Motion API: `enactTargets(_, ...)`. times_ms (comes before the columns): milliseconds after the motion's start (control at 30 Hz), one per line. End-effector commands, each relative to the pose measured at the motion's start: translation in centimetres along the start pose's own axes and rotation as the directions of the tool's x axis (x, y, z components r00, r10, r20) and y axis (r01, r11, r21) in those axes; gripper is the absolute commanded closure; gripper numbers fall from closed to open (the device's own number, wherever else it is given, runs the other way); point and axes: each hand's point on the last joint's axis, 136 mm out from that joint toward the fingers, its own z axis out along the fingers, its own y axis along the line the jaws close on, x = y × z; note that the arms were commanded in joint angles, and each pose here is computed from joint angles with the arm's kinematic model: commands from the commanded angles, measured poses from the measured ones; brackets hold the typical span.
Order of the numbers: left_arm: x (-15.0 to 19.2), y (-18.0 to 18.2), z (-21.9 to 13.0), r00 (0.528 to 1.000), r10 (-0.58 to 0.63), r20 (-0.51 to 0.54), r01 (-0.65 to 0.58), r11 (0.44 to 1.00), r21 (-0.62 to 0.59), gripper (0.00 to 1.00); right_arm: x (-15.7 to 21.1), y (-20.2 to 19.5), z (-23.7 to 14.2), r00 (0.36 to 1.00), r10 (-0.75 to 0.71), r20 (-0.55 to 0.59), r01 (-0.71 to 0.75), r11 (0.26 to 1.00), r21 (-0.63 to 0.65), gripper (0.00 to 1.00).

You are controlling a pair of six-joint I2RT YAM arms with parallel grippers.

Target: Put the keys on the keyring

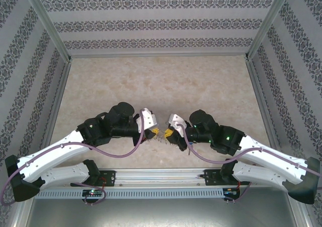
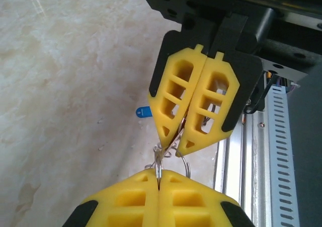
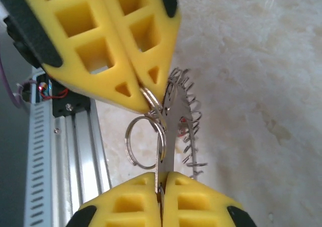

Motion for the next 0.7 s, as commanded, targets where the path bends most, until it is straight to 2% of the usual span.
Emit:
enactTargets(0, -2.5, 0.5, -0.8, 0.998, 0.035, 0.054, -0.032, 0.999, -0.044, 1.0, -1.2, -0.6, -0.6, 0.998, -0.038, 0.04, 0.036, 0.998, 0.058, 1.0)
enactTargets(400, -1.2, 2.3, 0.5, 0.997, 0.013, -0.081, -0.022, 0.994, -0.108, 1.0, -2.3, -2.7, -1.8, 0.995, -0.067, 0.072, 0.049, 0.971, 0.234, 1.0)
enactTargets(667, -1.1, 2.5, 1.1, 0.993, 0.001, -0.114, -0.013, 0.994, -0.107, 1.0, -3.0, -2.9, -2.0, 0.993, -0.067, 0.101, 0.04, 0.968, 0.247, 1.0)
